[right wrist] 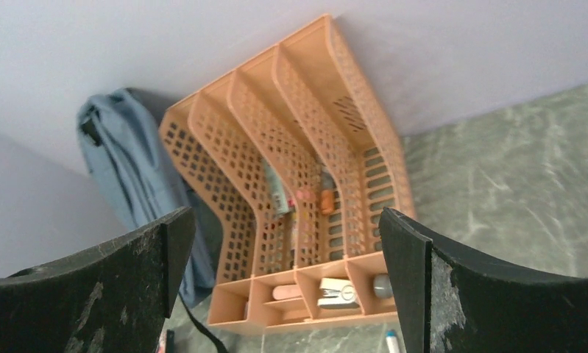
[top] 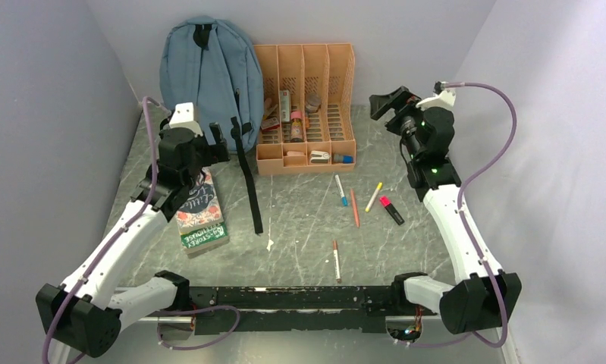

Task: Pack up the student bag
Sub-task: Pick up the student bag at the center of the board.

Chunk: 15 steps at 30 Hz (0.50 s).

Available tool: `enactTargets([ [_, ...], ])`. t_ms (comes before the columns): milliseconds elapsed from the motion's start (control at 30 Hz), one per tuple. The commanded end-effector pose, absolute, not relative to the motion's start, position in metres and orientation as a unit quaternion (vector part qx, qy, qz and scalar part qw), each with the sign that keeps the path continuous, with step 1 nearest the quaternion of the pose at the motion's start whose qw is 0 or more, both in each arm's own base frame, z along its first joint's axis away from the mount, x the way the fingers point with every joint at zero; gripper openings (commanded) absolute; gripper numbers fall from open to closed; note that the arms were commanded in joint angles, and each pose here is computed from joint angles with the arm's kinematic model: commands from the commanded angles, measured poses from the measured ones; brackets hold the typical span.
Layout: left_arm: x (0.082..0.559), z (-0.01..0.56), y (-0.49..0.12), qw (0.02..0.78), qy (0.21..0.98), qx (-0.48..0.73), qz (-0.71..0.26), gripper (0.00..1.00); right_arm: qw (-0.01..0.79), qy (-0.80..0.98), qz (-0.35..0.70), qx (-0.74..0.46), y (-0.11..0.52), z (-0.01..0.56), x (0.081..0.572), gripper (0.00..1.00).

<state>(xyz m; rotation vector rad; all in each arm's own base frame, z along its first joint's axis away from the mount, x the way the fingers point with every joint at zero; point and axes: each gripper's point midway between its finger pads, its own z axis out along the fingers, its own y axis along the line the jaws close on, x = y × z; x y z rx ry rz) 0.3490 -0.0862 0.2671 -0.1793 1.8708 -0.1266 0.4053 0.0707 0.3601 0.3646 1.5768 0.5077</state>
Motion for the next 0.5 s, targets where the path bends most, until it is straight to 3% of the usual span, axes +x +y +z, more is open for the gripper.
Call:
enactTargets([
  [0, 0.349, 0.303, -0.095, 0.635, 0.762, -0.064, -0.107, 0.99, 0.649, 0.696, 0.291, 0.097, 0.102, 0.348, 0.419, 1.0],
  [233, 0.351, 0.287, -0.103, 0.601, 0.793, -0.02, -0.095, 0.98, 0.563, 0.745, 0.358, 0.02, 0.159, 0.31, 0.455, 0.99],
  [467, 0.351, 0.283, -0.089, 0.6, 0.795, -0.037, -0.078, 0.98, 0.533, 0.772, 0.343, -0.055, 0.253, 0.295, 0.489, 0.99],
])
